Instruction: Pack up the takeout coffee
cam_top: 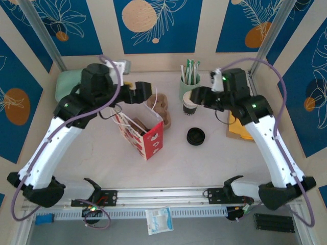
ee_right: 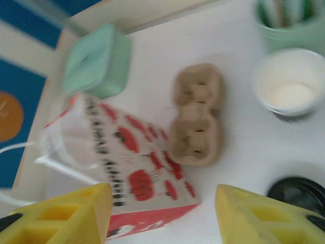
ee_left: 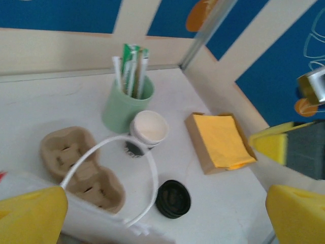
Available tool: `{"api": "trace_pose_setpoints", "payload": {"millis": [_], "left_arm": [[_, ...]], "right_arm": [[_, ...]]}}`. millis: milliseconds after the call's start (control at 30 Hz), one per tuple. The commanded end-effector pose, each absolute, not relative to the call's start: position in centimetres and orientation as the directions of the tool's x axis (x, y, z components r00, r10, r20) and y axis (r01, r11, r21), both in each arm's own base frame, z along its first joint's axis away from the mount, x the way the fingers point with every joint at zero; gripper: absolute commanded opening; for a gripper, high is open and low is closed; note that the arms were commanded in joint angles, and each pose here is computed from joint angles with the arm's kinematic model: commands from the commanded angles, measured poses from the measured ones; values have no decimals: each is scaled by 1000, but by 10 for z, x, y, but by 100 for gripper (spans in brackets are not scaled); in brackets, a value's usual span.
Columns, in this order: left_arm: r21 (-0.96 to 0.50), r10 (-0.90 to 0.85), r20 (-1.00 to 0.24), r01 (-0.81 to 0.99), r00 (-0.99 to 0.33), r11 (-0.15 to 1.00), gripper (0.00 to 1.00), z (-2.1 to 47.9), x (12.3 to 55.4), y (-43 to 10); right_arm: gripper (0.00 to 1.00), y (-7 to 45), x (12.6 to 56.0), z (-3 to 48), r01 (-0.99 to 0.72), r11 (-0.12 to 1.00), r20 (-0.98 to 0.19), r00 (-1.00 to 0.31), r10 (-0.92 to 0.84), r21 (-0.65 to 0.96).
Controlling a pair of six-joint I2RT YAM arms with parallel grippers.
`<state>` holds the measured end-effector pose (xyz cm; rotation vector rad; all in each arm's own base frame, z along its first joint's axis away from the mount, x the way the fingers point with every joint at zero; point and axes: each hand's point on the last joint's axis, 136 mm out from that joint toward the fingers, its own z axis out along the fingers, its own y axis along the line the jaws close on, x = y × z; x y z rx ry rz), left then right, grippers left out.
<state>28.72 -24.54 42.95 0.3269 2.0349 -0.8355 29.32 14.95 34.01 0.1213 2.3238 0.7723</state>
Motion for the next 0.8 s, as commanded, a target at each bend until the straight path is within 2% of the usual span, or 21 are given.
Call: {"api": "trace_pose_setpoints", "payload": {"millis": [0,100,233,333,433,600,767], "left_arm": [[-434,-68,-841,593,-537,678,99,447,287,-279],[-422,-26,-842,627,-539,655,99,441,289,-306],[-421,9,-837,655,-546,627,99,433,290,-332],[-430,26,-830,668,-558,608,99,428,290,-346],[-435,40,-823,675,-566,596,99,423,291,-354],[-441,57,-812,676,-580,590,99,415,290,-360],[-446,69,-799,666,-597,598,99,406,292,-363]], "right_arm": [[56,97,289,319,79,783,-510,-717,475,617],[57,43,288,284,278,716,-428,-645,633,641],[57,-14,288,238,495,553,-275,-527,804,670],[57,-52,290,204,620,419,-182,-409,894,663],[57,-80,298,182,682,327,-142,-313,939,654],[57,-102,327,169,699,329,-163,-295,941,636],[57,-109,368,153,686,358,-128,-363,923,634]]}}
